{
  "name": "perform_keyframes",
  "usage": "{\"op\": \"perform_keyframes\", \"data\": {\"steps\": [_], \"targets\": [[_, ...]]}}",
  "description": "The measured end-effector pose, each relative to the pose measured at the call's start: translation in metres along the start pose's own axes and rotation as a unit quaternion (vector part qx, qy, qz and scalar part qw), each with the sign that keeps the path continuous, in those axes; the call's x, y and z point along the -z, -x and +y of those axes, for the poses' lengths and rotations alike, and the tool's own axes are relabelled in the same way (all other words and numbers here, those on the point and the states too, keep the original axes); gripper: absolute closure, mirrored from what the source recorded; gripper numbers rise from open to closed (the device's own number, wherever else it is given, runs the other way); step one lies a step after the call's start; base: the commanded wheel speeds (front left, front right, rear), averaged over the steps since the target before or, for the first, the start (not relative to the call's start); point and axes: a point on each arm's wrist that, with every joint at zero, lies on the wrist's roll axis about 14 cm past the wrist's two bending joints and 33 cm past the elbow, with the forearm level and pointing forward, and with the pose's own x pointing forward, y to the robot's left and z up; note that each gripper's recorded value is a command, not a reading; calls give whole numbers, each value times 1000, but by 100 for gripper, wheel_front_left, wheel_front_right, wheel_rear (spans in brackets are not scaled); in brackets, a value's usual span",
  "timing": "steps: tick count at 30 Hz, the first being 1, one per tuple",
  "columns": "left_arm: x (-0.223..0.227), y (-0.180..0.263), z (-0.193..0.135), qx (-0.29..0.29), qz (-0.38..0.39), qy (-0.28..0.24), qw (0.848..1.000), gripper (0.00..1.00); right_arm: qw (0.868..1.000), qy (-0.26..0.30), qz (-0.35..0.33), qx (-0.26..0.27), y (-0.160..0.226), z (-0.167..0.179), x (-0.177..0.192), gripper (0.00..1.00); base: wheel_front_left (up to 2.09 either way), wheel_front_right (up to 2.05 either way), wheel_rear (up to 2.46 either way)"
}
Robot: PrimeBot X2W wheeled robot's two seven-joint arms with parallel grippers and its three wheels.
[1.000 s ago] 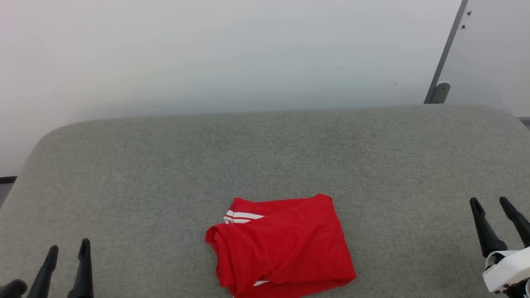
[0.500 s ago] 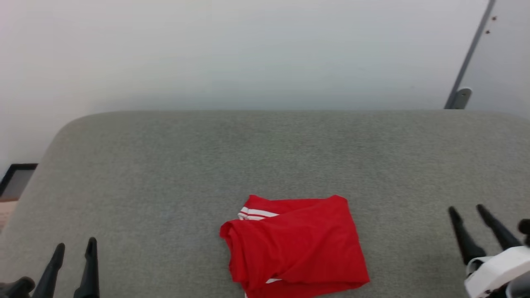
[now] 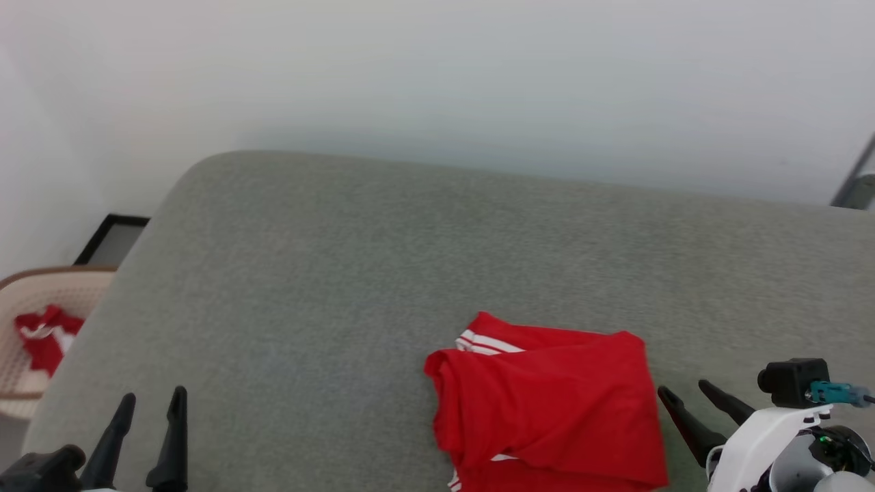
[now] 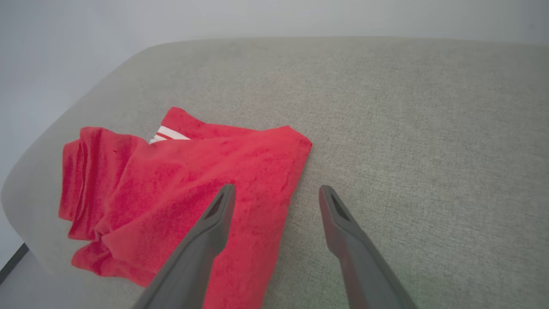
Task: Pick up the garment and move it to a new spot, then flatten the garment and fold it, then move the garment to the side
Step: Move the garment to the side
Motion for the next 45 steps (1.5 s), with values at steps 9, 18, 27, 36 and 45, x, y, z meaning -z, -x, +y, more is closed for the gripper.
{"op": "perform_keyframes", "data": {"steps": [9, 18, 27, 36, 45], "targets": [[5, 10, 19, -33, 11, 0, 999, 0, 993, 5, 116, -4, -29, -5, 40, 0, 0, 0, 0], [17, 8, 26, -51, 26, 3, 998, 0, 975, -45, 217, -4, -54, -2, 72, 20, 0, 0, 0], [22, 2, 25, -49, 32, 5, 998, 0, 968, -29, 249, -12, -62, -1, 71, 100, 0, 0, 0], [23, -14, 11, -25, 29, 0, 999, 0, 978, 1, 209, 12, -59, -28, 32, 100, 0, 0, 0], [28, -45, -22, 28, 32, -1, 999, 0, 982, 10, 166, 93, -39, -95, -12, 100, 0, 0, 0]]}}
